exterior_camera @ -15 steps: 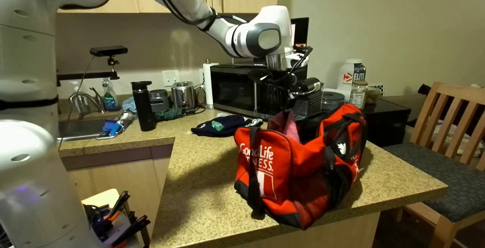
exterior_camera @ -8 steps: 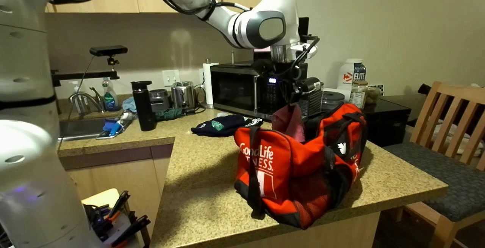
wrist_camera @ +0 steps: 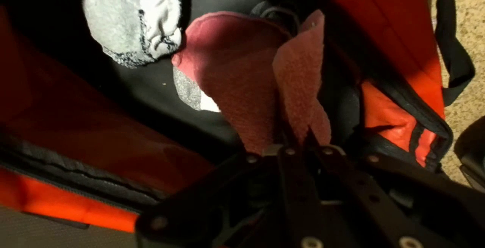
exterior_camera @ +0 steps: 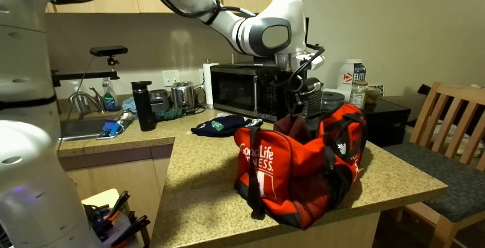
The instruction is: Put the pink towel inside the red bag
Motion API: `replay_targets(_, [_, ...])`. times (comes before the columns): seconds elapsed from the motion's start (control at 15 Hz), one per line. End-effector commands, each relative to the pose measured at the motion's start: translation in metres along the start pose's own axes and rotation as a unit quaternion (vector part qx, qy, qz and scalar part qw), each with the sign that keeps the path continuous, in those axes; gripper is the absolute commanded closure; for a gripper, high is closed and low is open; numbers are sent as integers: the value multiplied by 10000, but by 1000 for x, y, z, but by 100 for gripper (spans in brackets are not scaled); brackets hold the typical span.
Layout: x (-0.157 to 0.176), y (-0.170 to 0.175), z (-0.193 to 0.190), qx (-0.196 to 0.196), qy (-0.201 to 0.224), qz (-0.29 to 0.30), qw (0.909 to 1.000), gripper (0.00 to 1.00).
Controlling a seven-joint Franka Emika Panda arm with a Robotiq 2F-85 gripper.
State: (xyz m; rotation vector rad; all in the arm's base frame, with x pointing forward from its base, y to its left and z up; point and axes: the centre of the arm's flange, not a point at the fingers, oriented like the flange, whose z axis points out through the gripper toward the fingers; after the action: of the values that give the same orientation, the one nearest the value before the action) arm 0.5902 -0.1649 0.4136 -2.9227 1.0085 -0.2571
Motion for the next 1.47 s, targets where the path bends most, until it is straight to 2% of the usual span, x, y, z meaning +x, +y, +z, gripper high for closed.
replay_targets(0.0, [-18,18,3,-27,-20,326,9995,68])
replay_targets(0.27, [-21,21,5,-70,-17,385,9992,45])
replay_targets(0.53, [-28,10,-10,304,-60,119,9994,19])
replay_targets(0.73, [-41,-10,-40,534,-23,-435,9976,0])
replay_targets(1.0, [-66,-42,-76,683,66,-1545,9856,0])
replay_targets(1.4, [-103,-84,-100,687,-111,-2985,9519,0])
